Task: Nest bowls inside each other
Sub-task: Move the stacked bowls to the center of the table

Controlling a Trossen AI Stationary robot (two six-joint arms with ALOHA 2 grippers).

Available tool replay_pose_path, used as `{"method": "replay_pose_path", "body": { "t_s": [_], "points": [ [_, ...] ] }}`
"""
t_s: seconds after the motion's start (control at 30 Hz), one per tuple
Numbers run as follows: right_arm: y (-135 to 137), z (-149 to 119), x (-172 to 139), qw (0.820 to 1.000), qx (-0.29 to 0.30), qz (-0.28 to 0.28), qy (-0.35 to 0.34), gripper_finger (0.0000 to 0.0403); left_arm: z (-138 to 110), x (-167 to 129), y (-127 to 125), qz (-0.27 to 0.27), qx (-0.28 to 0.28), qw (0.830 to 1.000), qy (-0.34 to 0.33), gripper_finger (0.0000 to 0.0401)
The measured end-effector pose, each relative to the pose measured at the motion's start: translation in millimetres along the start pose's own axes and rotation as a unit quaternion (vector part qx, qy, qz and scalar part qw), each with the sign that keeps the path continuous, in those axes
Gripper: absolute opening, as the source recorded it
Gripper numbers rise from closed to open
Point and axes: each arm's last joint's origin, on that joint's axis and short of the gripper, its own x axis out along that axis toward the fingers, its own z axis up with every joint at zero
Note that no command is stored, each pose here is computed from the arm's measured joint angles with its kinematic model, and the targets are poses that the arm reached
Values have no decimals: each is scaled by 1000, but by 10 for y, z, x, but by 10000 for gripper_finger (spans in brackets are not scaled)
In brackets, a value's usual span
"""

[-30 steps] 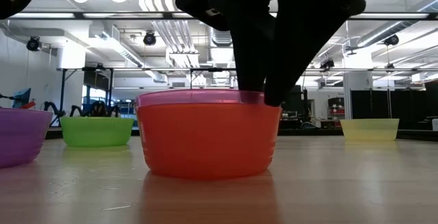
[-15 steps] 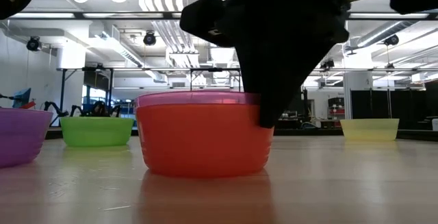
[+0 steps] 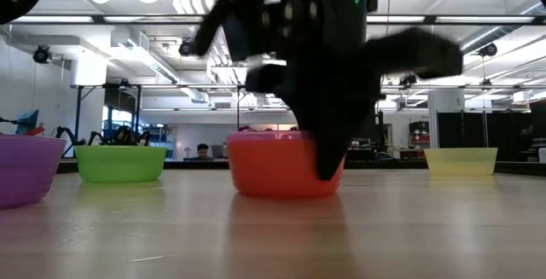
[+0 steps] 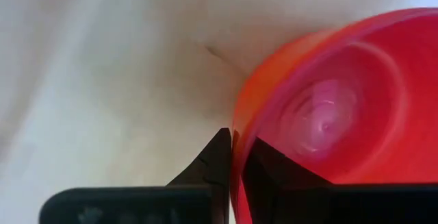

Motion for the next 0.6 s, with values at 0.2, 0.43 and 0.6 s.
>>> {"method": "replay_pose_path", "body": {
  "t_s": [0.2, 0.43, 0.6],
  "points": [
    [-249, -164, 105, 999, 31, 5, 23, 22, -2, 0, 0, 0, 0, 1000, 0, 0],
    [-442, -268, 74, 998, 59, 6, 22, 22, -1, 0, -1, 0, 0, 1000, 0, 0],
    [-471, -300, 76, 997, 70, 6, 25, 30, 1, 0, -3, -1, -1, 1000, -1, 0]
  ]
}}
